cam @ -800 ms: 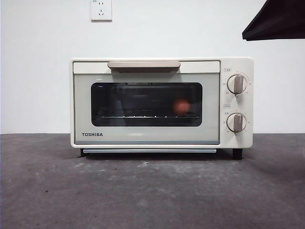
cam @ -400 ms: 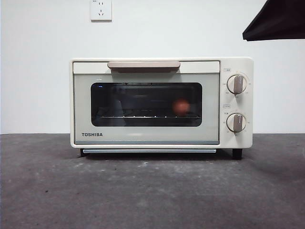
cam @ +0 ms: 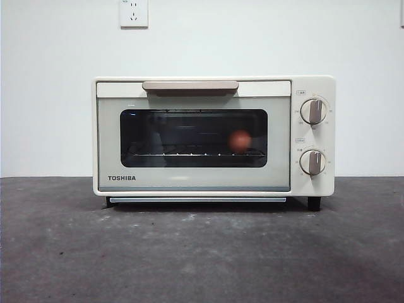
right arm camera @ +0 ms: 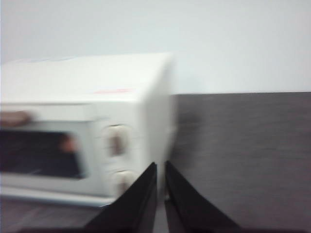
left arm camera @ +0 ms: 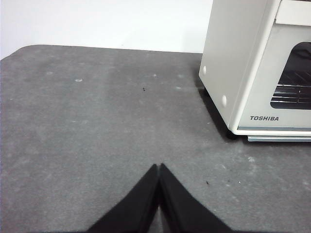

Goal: Eggoven

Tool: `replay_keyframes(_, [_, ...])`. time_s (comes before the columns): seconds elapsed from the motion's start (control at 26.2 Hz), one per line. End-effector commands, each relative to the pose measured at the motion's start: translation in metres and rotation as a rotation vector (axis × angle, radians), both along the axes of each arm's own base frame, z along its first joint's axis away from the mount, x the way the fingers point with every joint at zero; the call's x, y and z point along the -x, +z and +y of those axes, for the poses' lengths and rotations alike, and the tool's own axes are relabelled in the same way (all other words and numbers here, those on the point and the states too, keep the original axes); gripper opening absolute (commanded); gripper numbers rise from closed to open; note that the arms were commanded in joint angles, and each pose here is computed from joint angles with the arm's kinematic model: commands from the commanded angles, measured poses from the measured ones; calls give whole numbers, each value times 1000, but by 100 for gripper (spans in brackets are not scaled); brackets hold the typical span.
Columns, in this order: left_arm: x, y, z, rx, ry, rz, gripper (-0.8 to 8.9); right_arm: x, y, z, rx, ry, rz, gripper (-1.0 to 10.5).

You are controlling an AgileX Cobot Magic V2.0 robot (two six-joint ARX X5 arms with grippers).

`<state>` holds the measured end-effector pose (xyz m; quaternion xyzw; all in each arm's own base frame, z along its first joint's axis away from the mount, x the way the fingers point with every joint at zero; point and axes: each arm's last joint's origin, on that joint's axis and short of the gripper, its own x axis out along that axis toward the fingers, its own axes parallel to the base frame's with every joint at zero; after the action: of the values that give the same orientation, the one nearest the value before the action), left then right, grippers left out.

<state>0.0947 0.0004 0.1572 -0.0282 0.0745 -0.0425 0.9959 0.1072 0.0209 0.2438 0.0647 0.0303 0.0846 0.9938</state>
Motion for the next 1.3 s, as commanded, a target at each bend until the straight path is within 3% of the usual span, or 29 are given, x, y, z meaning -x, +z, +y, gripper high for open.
replay_keyframes(0.04, [-1,-9,0,4,0,38,8,4,-9,-9,21,-81,-53,3])
replay_keyframes(0.23, [-1,-9,0,4,0,38,8,8,-44,-20,22,-184,-91,3])
replay_keyframes(0.46, [-1,-9,0,4,0,38,8,9,-76,-22,23,-206,-69,3])
replay_keyframes(0.8, [-1,-9,0,4,0,38,8,11,-94,-22,2,-205,127,3])
replay_keyframes(1.3, [-1,-9,0,4,0,38,8,10,-81,-22,-9,-208,-5,3])
